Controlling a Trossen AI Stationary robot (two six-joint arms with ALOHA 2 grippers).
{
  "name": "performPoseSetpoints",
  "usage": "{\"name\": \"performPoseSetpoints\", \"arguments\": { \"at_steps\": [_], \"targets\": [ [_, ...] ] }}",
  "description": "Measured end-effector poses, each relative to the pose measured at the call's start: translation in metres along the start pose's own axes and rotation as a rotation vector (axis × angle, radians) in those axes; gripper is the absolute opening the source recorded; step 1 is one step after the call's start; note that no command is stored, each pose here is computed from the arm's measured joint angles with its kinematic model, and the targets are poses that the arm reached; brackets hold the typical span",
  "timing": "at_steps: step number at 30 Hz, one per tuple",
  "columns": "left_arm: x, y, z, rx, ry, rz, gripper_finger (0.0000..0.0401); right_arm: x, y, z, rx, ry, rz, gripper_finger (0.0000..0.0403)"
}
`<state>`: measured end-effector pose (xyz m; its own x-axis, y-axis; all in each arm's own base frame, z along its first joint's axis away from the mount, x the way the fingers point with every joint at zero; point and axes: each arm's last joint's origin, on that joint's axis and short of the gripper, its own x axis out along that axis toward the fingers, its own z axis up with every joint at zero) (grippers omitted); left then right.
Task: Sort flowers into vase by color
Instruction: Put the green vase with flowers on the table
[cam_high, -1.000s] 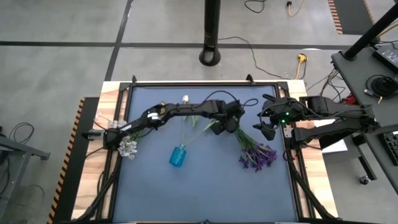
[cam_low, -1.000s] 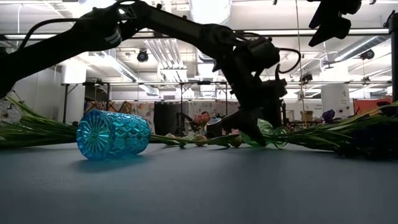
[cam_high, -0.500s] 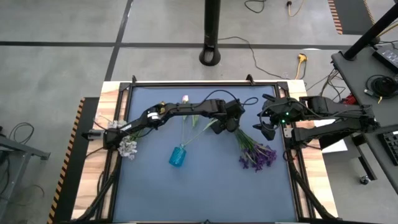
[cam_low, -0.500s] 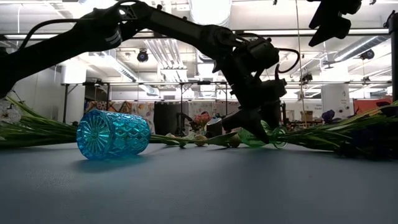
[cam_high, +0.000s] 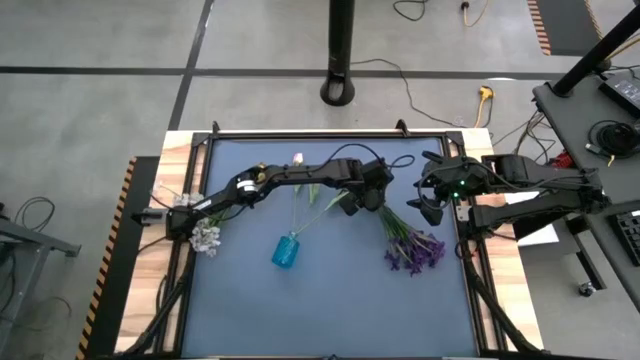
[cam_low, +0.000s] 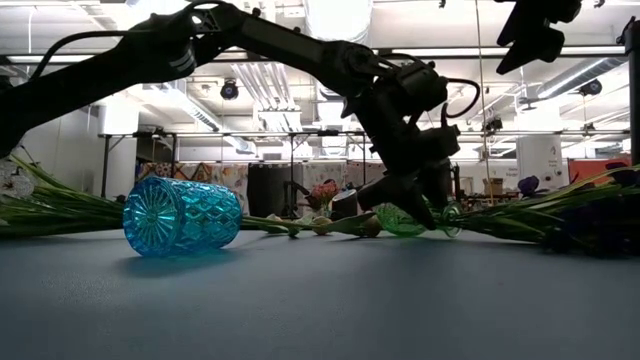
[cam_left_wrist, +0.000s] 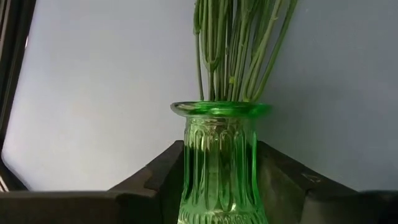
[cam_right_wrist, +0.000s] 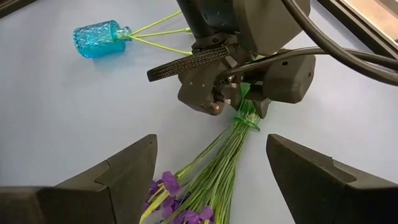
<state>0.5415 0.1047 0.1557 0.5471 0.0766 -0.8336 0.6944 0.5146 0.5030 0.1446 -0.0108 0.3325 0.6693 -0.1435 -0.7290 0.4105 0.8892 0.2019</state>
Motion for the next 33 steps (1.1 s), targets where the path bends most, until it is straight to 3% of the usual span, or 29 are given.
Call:
{"name": "performPoseSetpoints", "arguments": {
  "at_steps": [23,28,33],
  "targets": [
    [-0.013,0.009,-0.006,-0.109,-0.107,-0.026,0.0144,-0.046,-0.014,-0.017,0.070,-0.188,0.061,0.0292],
    [-0.015,0.010,-0.007,-0.113,-0.108,-0.024,0.0143,-0.044,-0.013,-0.017,0.083,-0.184,0.060,0.0291],
    [-0.015,0.010,-0.007,-0.116,-0.107,-0.025,0.0143,-0.024,-0.016,-0.029,0.247,-0.052,0.008,0.0289]
  ]
}}
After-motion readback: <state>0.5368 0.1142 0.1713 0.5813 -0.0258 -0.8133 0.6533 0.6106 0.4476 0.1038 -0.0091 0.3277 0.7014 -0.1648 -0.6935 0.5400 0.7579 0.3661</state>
